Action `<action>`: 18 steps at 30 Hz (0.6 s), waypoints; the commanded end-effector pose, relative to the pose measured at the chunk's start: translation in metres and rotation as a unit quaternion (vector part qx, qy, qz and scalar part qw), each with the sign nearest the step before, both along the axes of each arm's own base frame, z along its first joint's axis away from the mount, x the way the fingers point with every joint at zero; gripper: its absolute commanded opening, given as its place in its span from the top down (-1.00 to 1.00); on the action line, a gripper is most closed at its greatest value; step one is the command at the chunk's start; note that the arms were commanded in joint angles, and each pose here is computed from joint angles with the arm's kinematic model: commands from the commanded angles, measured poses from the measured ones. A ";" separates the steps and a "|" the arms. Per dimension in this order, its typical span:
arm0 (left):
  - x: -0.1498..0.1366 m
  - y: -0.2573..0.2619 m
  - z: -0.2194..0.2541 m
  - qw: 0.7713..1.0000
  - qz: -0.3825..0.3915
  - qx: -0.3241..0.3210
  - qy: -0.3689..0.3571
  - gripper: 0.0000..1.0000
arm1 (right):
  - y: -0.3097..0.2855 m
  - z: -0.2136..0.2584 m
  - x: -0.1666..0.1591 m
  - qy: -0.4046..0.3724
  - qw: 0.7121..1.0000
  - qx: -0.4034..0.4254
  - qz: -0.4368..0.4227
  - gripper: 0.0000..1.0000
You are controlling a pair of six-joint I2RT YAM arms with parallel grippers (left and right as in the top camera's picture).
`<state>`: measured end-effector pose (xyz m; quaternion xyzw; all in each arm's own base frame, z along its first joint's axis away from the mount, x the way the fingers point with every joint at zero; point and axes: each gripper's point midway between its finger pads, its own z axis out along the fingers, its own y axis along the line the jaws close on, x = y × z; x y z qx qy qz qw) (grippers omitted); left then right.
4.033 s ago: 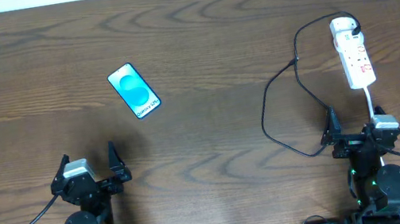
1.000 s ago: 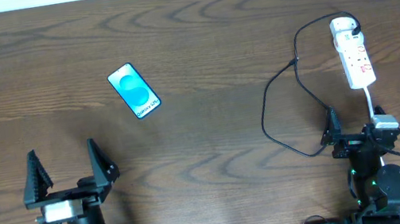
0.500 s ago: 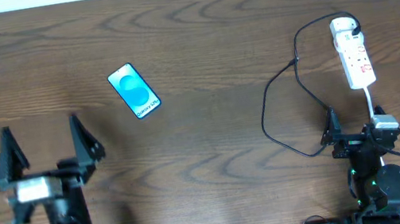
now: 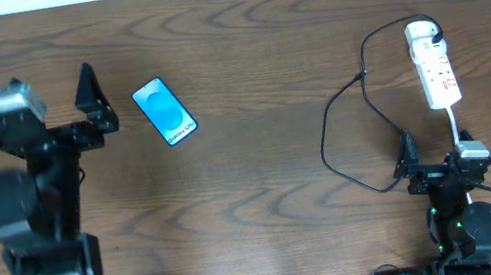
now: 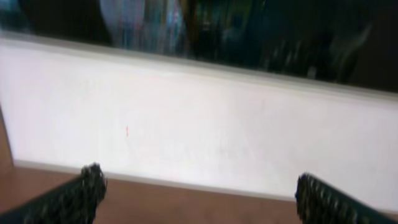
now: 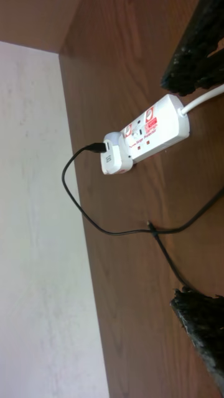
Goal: Plug charger to phone and switch on socket
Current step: 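Open the left gripper and reach forward over the blue phone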
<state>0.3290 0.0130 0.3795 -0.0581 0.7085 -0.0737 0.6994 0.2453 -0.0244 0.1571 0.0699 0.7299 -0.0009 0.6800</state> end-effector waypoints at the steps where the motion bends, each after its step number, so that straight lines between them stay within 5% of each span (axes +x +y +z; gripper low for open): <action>1: 0.005 0.000 0.020 0.999 -0.003 -0.022 0.035 -0.99 | 0.003 -0.001 0.000 0.001 1.000 -0.006 0.006 -0.99; 9: 0.023 0.002 0.001 0.981 0.000 -0.040 0.191 -0.99 | 0.003 -0.001 0.000 0.001 1.000 -0.006 0.006 -0.99; 18: 0.026 0.000 -0.056 0.933 -0.004 -0.061 0.355 -0.99 | 0.003 -0.001 0.000 0.001 1.000 -0.006 0.006 -0.98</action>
